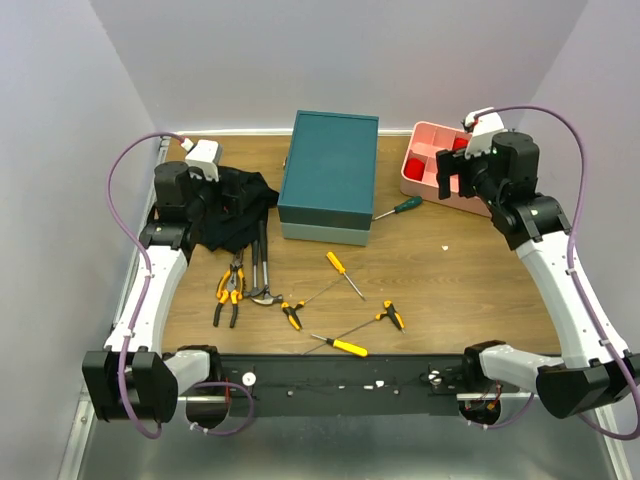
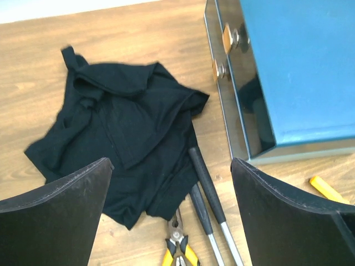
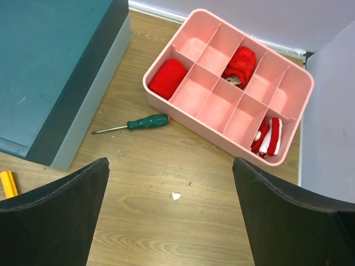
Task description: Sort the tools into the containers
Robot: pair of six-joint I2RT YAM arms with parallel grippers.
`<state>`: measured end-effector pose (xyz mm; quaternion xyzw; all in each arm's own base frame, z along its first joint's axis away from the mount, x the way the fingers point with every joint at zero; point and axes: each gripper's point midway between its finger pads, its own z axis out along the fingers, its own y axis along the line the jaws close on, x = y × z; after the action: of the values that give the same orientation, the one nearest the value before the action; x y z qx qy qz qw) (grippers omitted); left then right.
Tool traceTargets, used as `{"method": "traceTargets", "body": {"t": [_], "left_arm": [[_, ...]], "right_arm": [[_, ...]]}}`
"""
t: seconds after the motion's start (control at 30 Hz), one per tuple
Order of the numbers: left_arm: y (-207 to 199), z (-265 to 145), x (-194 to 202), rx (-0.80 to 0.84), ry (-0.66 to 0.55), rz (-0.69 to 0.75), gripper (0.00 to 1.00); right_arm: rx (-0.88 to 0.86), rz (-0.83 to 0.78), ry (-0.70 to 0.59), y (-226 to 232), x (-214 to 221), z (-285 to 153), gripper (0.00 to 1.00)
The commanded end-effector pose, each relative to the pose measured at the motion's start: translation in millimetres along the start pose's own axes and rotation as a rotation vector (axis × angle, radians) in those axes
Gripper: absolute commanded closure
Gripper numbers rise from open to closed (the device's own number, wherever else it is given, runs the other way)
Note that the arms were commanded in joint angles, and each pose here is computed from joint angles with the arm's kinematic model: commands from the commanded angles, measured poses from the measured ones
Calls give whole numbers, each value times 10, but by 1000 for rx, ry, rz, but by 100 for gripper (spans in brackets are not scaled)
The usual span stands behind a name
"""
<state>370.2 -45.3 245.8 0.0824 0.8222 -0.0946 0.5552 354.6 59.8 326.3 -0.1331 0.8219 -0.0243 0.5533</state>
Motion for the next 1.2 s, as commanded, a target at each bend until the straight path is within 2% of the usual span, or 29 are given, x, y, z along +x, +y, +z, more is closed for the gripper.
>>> {"method": "traceTargets", "body": {"t": [0.0,0.07,0.1,0.17,0.2,0.27,0.37,0.4,0.5,0.6,0.63,0.8,0.83,0.87,0.93,0.97,1.07,1.17], "left_arm": [[46,10,188,-17,35,2,2],[99,48,262,-43,56,-2,4],[123,68,285,-53,64,-3,9],[171,142,319,-62,84,29,13],[162,178,329,-57,93,37,19],[163,287,301,-59,105,48,24],[192,459,250,-58,113,46,45],[202,505,239,-57,117,45,63],[205,697,268,-42,149,9,86],[35,827,296,59,150,-27,100],[-79,850,299,108,149,-33,100],[-412,994,209,228,133,7,100],[-439,1015,207,240,136,33,100],[-510,1063,217,265,153,34,100],[-540,1111,237,273,172,26,100],[-547,1152,272,275,190,13,100],[-574,1203,338,290,218,3,100],[-644,1240,418,315,255,-33,100]], "right_arm": [[-41,52,5,121,80,97,0],[-116,43,27,257,133,141,0],[-222,47,27,442,127,137,0],[-307,63,40,598,111,153,0],[-355,81,58,693,129,222,0],[-364,141,89,746,110,320,1],[-333,203,112,732,31,546,2],[-329,212,100,723,-49,589,3],[-329,260,132,781,-20,779,5],[-269,283,148,725,46,985,9],[-238,284,143,681,50,1055,10],[-1,218,159,306,161,1582,32],[7,200,157,295,148,1665,36],[11,184,119,267,-12,1755,46],[-2,149,146,315,91,2055,57],[-18,148,151,359,97,2144,67],[-93,96,156,505,124,2478,85],[-117,82,170,592,216,2756,94]]}}
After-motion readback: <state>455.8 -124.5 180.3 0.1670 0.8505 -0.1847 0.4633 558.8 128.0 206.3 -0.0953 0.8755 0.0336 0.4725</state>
